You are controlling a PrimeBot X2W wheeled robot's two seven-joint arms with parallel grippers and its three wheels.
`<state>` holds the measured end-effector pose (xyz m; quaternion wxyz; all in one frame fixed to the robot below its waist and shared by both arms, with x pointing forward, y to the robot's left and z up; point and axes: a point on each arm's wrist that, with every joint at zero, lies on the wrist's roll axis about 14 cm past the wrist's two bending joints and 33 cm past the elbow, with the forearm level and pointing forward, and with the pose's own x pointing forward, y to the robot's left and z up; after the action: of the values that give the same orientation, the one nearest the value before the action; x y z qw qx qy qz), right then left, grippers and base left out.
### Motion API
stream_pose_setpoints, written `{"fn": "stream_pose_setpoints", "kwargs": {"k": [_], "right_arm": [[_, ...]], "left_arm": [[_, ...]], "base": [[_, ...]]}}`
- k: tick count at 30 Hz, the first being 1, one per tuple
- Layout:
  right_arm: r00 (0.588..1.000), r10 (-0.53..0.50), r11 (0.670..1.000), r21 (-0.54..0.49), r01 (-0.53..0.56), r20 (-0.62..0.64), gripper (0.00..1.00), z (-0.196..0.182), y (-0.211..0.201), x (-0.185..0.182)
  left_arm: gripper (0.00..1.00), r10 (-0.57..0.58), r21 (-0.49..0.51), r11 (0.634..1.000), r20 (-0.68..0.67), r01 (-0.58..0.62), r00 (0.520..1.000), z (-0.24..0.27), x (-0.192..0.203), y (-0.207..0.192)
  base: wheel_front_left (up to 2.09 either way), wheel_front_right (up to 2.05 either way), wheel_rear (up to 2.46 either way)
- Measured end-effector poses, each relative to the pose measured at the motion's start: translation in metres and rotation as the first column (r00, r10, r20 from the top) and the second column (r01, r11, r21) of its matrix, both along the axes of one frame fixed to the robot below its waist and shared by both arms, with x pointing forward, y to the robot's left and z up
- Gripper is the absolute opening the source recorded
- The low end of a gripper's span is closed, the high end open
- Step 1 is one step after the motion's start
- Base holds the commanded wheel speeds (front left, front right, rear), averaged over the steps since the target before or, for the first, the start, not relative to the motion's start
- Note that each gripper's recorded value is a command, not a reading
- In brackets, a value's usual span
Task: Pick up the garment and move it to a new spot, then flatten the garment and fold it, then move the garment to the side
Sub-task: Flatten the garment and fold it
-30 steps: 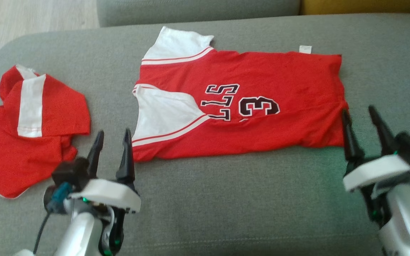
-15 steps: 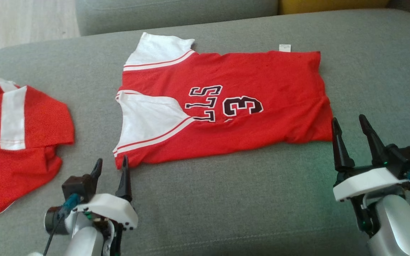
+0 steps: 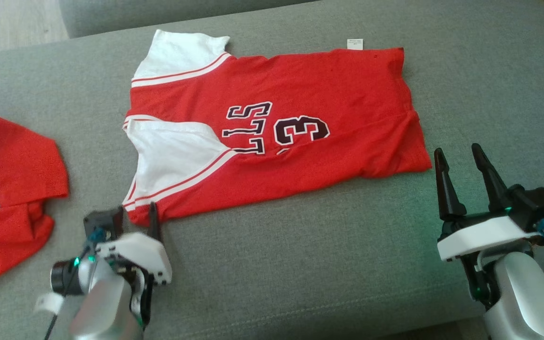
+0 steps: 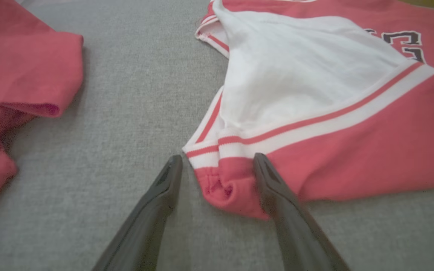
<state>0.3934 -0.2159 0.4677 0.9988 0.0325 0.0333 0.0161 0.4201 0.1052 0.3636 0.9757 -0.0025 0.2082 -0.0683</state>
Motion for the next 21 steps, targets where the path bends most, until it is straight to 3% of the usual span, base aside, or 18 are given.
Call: {"fn": "stream_pose_setpoints", "kwargs": {"k": [3,4,5,6,14,21], "right_arm": [[1.000,-0.010,1.000,0.001,0.010,-0.002,1.00,-0.001,-0.003,0.000],[1.000,-0.014,1.000,0.002,0.014,-0.002,1.00,-0.001,-0.004,0.000],[1.000,-0.018,1.000,0.004,0.018,-0.002,1.00,-0.001,-0.005,0.000],[1.000,-0.022,1.000,0.005,0.022,-0.004,1.00,-0.002,-0.006,0.000],[0.976,-0.084,0.987,0.117,0.109,-0.201,1.00,-0.045,-0.012,0.002],[0.933,-0.116,0.950,0.238,0.205,-0.340,1.00,-0.073,-0.013,0.020]], "left_arm": [[1.00,-0.003,0.006,1.000,0.002,0.003,1.000,0.002,0.009,-0.002],[0.54,-0.003,0.006,1.000,0.001,0.003,1.000,0.003,0.011,-0.001],[0.14,-0.007,0.000,1.000,0.000,0.007,1.000,0.003,0.011,-0.002],[0.00,-0.013,-0.006,1.000,0.000,0.013,1.000,0.003,0.011,-0.003],[0.00,-0.002,-0.057,0.998,0.122,0.009,0.993,0.038,0.023,-0.004],[0.00,-0.017,-0.069,0.997,0.225,0.033,0.974,0.063,0.022,-0.003]], "base": [[0.00,0.00,0.00],[0.00,0.00,0.00],[0.00,0.00,0.00],[0.00,0.00,0.00],[0.00,0.00,0.00],[0.00,0.00,0.00]]}}
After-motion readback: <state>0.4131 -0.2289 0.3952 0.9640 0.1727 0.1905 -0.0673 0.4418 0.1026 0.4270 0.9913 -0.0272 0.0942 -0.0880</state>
